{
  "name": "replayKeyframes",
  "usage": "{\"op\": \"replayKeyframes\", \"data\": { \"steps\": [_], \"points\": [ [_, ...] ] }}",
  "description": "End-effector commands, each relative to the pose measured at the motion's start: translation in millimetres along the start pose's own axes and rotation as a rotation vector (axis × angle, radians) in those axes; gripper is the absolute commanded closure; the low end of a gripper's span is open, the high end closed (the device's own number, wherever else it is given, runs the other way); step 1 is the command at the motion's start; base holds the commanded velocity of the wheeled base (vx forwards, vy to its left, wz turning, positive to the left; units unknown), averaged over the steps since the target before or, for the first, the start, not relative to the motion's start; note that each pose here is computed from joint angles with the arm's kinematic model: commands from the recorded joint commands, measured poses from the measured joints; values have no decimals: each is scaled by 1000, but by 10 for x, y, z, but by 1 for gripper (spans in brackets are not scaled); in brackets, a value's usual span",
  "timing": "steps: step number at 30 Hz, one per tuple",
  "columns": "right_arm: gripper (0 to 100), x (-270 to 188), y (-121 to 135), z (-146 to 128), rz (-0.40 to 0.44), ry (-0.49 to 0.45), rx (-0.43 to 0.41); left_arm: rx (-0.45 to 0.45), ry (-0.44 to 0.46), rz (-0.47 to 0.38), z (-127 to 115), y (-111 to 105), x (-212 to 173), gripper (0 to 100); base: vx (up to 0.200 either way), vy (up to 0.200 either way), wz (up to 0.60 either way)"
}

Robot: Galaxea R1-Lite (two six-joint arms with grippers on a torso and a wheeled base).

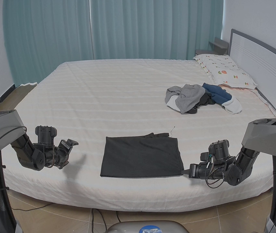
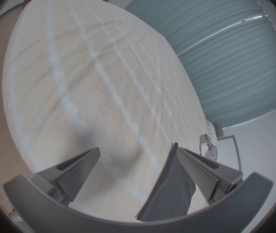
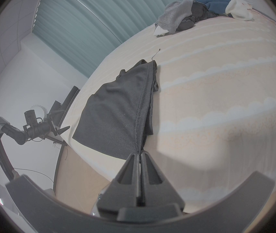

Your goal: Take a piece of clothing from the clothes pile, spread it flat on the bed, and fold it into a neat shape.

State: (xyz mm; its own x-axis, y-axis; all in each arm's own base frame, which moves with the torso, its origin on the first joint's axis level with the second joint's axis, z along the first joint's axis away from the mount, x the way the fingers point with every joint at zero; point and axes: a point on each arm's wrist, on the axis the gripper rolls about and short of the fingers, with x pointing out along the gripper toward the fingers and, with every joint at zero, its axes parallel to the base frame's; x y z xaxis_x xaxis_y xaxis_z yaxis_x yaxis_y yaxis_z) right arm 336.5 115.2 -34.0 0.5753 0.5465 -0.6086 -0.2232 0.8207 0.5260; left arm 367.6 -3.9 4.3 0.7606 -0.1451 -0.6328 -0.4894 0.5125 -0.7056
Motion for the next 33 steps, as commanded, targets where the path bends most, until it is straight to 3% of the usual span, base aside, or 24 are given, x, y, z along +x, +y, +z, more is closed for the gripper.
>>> {"op": "replayKeyframes", "data": {
  "steps": [1, 6, 9, 15, 21, 30, 31, 33],
  "points": [
    [0, 14, -10, 1, 0, -1, -7, 0, 0, 0, 1, 0, 4, 0, 0, 0, 0],
    [0, -60, 57, 216, 36, -80, 18, 0, -2, -3, 3, -3, 4, 0, 0, 0, 0],
    [0, -54, 113, 376, 62, -134, 91, 0, -3, -2, 3, -2, 4, 0, 0, 0, 0],
    [0, 157, 64, 577, 82, -196, 245, 3, 0, 0, -2, 5, 2, 0, 200, 0, 0],
    [0, 486, -46, 564, 35, -225, 257, 23, 0, 6, -9, 20, 8, 0, 200, 0, 0],
    [0, 700, -49, 602, 29, -264, 246, 23, -3, 10, -11, 27, 15, 0, 0, 0, 0],
    [100, 700, -49, 601, 29, -263, 248, 23, -3, 10, -11, 27, 15, 0, 0, 0, 0],
    [100, 704, -51, 600, 29, -263, 251, 25, -4, 11, -11, 27, 15, 0, 0, 0, 0]
  ]
}}
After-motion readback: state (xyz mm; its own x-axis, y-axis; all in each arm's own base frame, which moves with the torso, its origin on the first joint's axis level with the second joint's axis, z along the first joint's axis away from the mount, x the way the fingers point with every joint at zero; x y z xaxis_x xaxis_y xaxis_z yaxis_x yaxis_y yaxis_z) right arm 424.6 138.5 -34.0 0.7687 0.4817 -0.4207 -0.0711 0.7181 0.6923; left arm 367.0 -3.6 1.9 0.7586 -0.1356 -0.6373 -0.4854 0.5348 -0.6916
